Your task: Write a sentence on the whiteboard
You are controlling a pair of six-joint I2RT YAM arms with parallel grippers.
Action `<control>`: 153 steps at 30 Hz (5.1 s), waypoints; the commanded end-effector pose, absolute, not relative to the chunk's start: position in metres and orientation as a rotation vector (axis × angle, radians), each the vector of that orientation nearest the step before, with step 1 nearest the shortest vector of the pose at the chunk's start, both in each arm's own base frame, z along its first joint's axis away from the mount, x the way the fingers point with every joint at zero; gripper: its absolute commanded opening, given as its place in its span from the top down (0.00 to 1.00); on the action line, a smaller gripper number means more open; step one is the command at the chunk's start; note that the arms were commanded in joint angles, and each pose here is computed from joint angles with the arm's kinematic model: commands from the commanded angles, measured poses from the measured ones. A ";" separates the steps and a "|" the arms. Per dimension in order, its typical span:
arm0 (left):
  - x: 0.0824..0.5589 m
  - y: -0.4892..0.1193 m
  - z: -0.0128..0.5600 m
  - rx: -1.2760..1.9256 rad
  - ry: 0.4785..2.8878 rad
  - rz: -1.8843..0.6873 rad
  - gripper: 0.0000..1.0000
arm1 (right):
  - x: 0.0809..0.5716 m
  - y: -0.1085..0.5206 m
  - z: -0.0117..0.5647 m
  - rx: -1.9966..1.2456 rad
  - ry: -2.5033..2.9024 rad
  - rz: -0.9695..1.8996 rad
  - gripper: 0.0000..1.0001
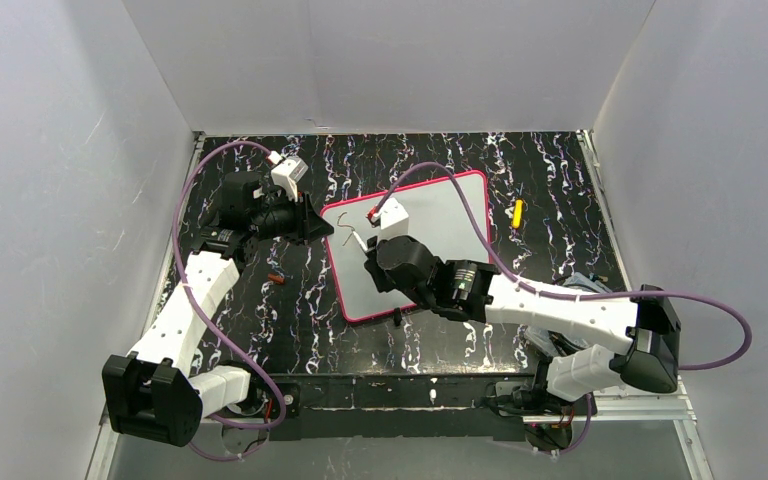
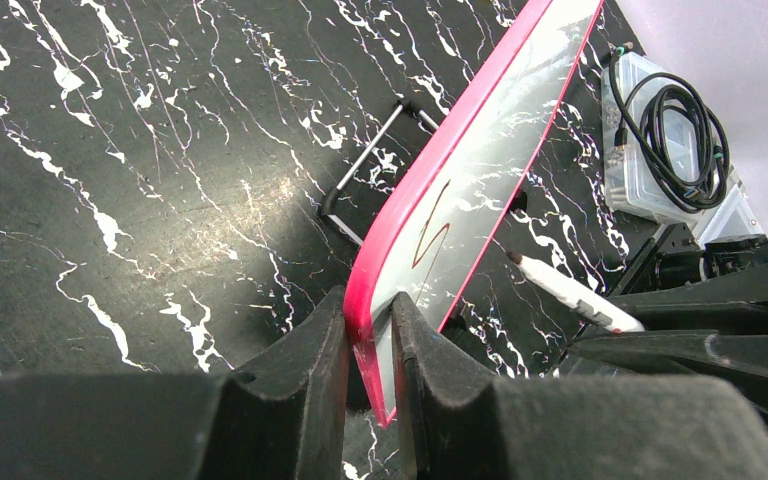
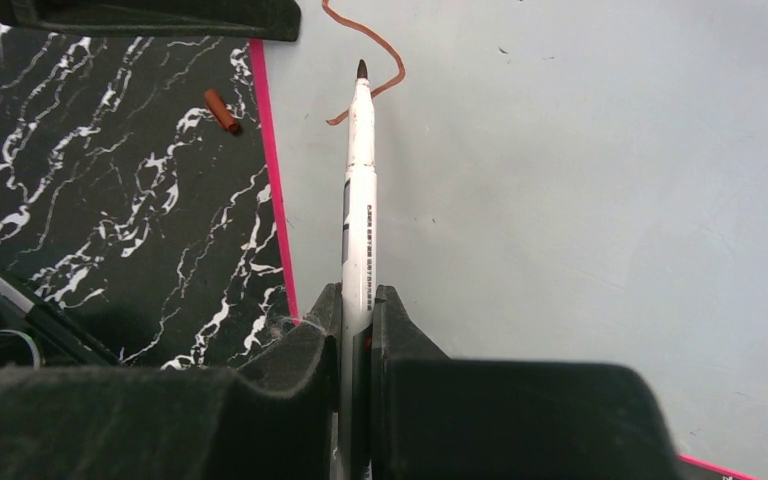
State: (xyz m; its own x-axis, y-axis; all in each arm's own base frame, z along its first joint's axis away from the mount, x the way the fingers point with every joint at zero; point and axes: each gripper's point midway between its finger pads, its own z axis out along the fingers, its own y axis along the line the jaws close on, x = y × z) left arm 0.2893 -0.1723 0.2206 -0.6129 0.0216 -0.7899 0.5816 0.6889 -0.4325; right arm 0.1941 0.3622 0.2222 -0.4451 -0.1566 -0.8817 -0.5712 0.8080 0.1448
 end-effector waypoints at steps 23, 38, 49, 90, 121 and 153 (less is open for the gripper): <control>0.281 -0.172 0.218 0.512 2.094 -0.868 1.00 | 0.220 0.361 0.210 -0.509 2.036 0.423 0.99; 0.280 -0.172 0.219 0.511 2.091 -0.865 1.00 | 0.200 0.345 0.171 -0.489 2.139 0.457 0.99; 0.280 -0.172 0.219 0.514 2.091 -0.866 1.00 | 0.215 0.355 0.200 -0.456 2.032 0.479 0.99; 0.279 -0.172 0.221 0.516 2.083 -0.870 1.00 | 0.232 0.335 0.210 -0.389 2.004 0.358 0.99; 0.281 -0.171 0.221 0.512 2.086 -0.855 1.00 | 0.208 0.333 0.173 -0.443 2.121 0.429 0.99; 0.280 -0.172 0.221 0.517 2.083 -0.861 1.00 | 0.239 0.346 0.227 -0.381 1.951 0.391 0.99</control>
State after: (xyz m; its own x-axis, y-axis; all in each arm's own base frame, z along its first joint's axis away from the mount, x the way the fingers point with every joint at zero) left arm 0.2892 -0.1711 0.2193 -0.6127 0.0272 -0.7898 0.5801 0.6942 -0.4261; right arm 0.2279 0.3418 0.2041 -0.4248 -0.1495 -0.8928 -0.4666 0.8813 0.0744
